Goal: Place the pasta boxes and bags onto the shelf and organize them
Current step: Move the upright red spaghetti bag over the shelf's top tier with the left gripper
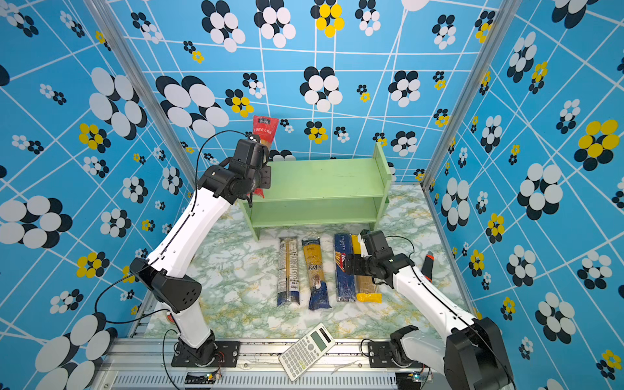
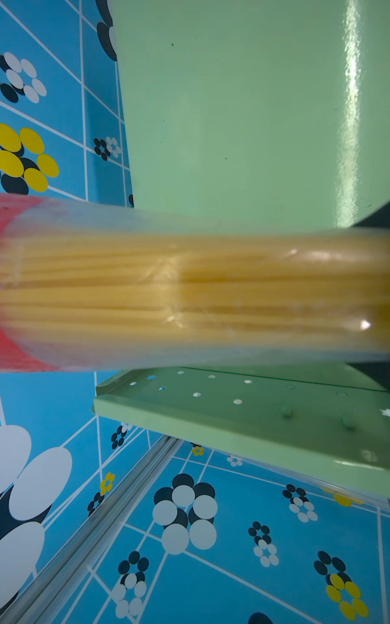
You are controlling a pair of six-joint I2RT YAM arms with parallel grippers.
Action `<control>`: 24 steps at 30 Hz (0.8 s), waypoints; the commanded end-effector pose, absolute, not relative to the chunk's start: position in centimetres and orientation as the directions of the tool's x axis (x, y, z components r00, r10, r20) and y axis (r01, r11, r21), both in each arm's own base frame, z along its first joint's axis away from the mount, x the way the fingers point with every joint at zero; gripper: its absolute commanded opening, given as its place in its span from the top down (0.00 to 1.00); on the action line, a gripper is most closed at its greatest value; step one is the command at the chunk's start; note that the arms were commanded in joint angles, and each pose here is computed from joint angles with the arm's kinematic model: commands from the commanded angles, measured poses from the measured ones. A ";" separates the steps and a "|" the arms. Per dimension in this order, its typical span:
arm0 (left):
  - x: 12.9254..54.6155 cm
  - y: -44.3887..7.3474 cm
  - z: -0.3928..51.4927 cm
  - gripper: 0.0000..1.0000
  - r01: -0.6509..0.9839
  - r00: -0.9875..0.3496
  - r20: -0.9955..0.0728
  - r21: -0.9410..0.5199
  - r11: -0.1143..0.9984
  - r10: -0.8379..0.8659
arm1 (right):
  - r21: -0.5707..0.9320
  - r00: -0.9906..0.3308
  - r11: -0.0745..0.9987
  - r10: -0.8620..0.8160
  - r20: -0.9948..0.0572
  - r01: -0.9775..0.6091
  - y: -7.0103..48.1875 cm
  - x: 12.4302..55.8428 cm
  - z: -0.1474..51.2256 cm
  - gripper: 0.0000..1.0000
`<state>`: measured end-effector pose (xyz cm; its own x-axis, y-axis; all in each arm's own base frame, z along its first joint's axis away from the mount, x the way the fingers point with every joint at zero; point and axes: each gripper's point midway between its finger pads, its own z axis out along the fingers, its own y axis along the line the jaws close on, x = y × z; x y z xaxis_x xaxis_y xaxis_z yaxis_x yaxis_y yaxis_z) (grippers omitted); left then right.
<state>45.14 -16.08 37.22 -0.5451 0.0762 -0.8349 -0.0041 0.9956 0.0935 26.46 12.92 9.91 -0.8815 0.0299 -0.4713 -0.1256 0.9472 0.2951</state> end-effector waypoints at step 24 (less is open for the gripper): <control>46.1 -16.4 40.0 0.76 -0.076 -0.466 -0.884 0.001 0.997 -0.034 | 0.275 -0.886 0.949 -0.009 -0.463 -0.154 12.8 25.7 9.4 0.12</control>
<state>45.61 -16.37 34.43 -0.6114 0.0712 -0.7881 -0.0276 0.9934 0.1112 26.45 12.91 9.90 -0.8800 0.0168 -0.4747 -0.1375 0.9476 0.2884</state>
